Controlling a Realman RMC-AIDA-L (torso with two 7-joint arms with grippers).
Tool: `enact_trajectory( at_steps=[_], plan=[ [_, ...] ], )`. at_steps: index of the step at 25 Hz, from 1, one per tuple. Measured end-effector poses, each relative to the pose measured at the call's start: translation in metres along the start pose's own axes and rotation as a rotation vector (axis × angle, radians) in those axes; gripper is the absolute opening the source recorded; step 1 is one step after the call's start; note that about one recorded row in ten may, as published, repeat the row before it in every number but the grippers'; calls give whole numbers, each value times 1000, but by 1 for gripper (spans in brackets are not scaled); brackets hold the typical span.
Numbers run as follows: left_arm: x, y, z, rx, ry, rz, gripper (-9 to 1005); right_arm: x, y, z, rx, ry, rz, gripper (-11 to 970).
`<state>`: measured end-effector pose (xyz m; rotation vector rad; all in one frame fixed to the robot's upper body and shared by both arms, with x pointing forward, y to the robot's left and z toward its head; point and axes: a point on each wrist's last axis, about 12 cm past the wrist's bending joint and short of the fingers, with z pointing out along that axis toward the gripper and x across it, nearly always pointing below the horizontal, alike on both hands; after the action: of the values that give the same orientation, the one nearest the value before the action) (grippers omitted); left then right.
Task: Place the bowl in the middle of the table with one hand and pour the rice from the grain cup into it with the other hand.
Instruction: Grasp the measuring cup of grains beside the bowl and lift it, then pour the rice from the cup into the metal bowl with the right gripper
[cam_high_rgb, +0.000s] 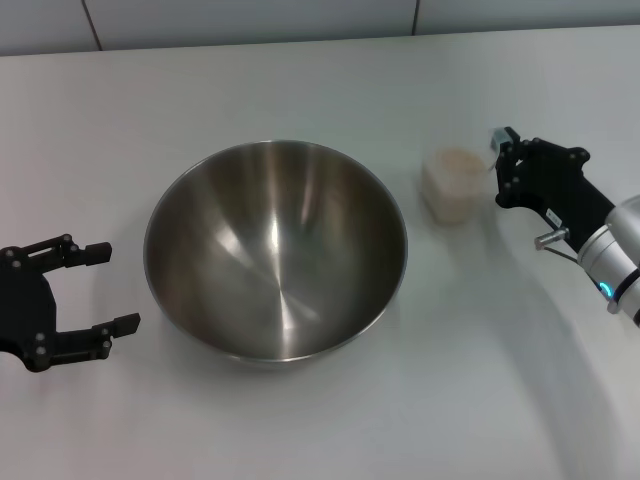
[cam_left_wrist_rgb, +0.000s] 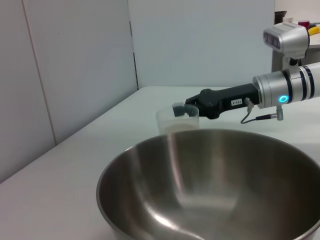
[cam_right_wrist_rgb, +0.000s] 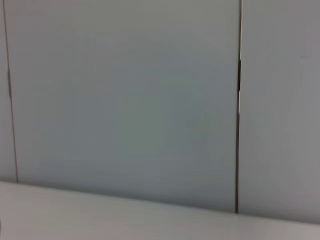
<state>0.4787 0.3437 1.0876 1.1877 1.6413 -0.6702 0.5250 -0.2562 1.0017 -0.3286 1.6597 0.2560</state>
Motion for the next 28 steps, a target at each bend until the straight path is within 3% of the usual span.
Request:
enact_trajectory(
  at_steps=[7, 11, 15, 19, 21, 22, 25, 26, 27, 28],
  plan=[
    [0, 0, 0, 3, -2, 0, 814, -18, 3, -21, -20, -229, -8, 14],
    [1, -1, -1, 2, 0, -2, 814, -36, 18, -32, -44, -423, -134, 15],
    [1, -1, -1, 2, 0, -3, 814, -44, 31, -27, -78, -483, -244, 15],
    [0, -1, -1, 3, -1, -4, 815, -48, 57, -16, -121, -513, -437, 14],
    [0, -1, 0, 7, 0, -7, 815, -47, 76, -9, -111, -507, -641, 14],
    [0, -1, 1, 7, 0, -7, 815, -47, 76, -9, -111, -507, -641, 14],
    [-1, 0, 1, 6, 1, -6, 815, -45, 91, -5, -75, -499, -905, 14],
    [-1, 0, 1, 6, 1, -6, 815, -44, 98, -6, -47, -503, -1062, 14],
    [-1, 0, 2, 7, 0, -6, 815, -44, 98, -6, -47, -503, -1062, 14],
    [-1, 0, 2, 7, 0, -6, 815, -44, 100, -6, -32, -506, -1131, 14]
  ],
)
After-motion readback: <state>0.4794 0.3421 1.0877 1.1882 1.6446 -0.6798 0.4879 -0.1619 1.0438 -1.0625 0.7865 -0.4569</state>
